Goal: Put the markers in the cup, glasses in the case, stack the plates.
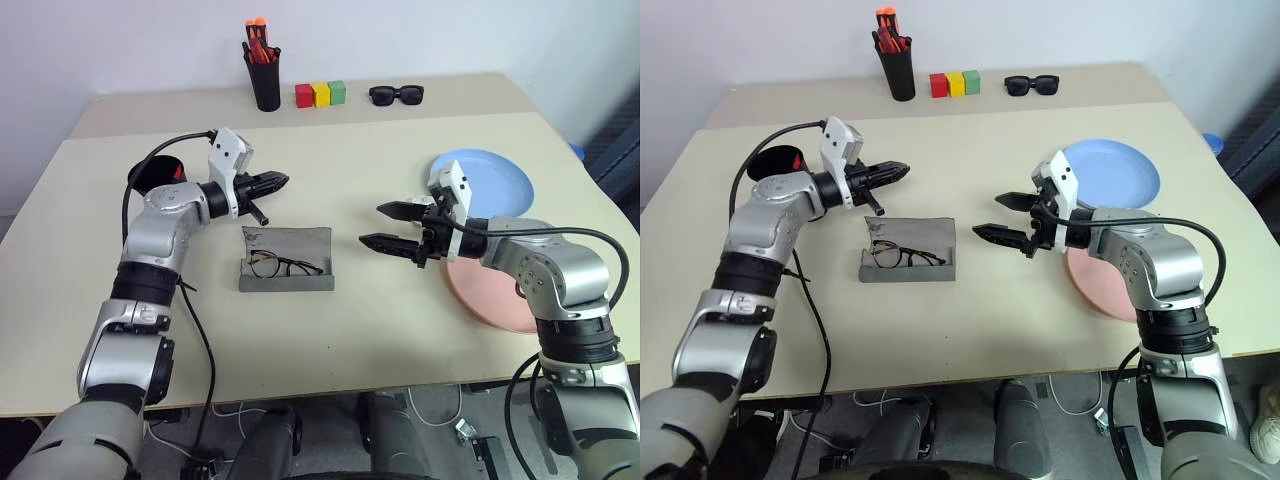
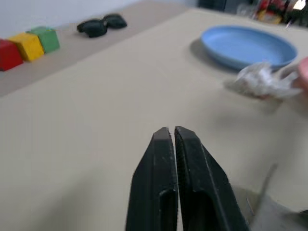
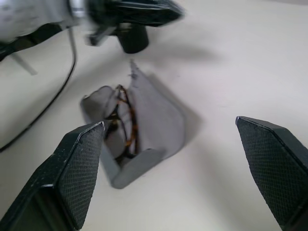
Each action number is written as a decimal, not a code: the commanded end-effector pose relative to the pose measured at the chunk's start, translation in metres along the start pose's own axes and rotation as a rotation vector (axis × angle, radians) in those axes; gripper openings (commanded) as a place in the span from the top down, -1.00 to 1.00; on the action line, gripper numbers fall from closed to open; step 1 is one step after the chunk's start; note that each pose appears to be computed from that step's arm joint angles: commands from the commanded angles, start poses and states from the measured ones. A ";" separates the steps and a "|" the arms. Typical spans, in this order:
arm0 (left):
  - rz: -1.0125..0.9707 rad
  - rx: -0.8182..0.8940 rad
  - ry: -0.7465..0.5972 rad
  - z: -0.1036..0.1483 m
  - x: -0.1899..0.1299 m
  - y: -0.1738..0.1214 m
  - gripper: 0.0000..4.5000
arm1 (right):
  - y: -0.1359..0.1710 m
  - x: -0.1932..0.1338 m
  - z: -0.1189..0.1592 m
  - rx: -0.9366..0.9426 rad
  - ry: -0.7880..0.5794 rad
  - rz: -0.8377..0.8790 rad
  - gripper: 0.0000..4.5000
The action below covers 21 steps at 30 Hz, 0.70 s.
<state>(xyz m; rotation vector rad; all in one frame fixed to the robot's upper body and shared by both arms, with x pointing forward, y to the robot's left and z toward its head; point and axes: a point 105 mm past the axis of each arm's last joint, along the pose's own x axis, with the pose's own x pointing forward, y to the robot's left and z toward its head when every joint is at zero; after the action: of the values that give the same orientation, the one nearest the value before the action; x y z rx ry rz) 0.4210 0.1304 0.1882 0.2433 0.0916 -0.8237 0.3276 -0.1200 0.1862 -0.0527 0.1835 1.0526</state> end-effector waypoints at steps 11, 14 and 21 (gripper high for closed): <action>-0.326 -0.241 0.349 -0.041 -0.010 -0.033 0.98 | 0.007 -0.003 0.014 -0.058 -0.055 -0.045 -1.00; -0.412 -0.216 0.359 -0.036 -0.019 -0.046 0.98 | 0.005 -0.002 0.014 -0.062 -0.054 -0.055 -1.00; -0.452 -0.133 0.417 -0.041 -0.050 -0.062 0.98 | 0.001 0.000 0.011 -0.078 -0.046 -0.071 -1.00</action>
<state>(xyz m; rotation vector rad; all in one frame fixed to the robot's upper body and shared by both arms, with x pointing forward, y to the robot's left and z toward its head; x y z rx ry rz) 0.3484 0.1363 0.1393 0.2410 0.6254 -1.1836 0.3281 -0.1199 0.1858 -0.0769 0.1475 0.9839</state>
